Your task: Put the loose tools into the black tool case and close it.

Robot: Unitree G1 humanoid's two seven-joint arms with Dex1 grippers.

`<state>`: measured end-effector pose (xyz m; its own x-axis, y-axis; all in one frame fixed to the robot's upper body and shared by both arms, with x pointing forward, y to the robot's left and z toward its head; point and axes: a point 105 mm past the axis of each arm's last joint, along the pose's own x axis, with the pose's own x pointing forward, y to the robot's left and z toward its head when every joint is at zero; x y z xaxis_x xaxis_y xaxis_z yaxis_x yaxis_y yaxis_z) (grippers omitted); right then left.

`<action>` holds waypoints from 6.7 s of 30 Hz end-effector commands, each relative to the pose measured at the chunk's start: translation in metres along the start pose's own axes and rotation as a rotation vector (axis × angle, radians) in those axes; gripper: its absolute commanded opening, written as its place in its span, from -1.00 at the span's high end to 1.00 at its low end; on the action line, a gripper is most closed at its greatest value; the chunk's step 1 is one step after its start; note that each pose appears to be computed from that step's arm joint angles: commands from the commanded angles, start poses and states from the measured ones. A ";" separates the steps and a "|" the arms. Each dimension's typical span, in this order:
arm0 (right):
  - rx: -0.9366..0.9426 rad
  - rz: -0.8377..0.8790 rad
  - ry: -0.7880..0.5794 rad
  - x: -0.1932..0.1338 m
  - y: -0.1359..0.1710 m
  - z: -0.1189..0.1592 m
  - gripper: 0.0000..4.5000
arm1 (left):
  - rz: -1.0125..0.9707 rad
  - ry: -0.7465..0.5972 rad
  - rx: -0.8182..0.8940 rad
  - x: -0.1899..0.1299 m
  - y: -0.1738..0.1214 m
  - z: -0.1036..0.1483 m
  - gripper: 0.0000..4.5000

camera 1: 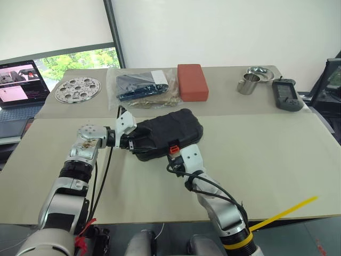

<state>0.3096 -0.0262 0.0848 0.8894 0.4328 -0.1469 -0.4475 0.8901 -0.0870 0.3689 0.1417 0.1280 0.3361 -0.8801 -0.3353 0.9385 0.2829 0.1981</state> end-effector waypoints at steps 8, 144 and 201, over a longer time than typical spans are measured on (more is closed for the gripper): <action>-0.013 -0.005 -0.076 0.004 -0.001 0.017 0.45 | -0.007 0.050 -0.019 0.001 -0.003 -0.012 -1.00; -0.096 0.054 -0.139 -0.012 -0.013 0.051 0.99 | -0.020 0.071 -0.054 0.004 -0.015 -0.031 -1.00; -0.138 0.144 -0.158 0.021 0.001 0.055 0.99 | -0.032 0.058 -0.071 0.003 -0.025 -0.034 -1.00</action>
<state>0.3328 -0.0162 0.1013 0.8172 0.5566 -0.1498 -0.5762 0.7955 -0.1876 0.3575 0.1432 0.1178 0.3462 -0.8791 -0.3276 0.9327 0.2849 0.2211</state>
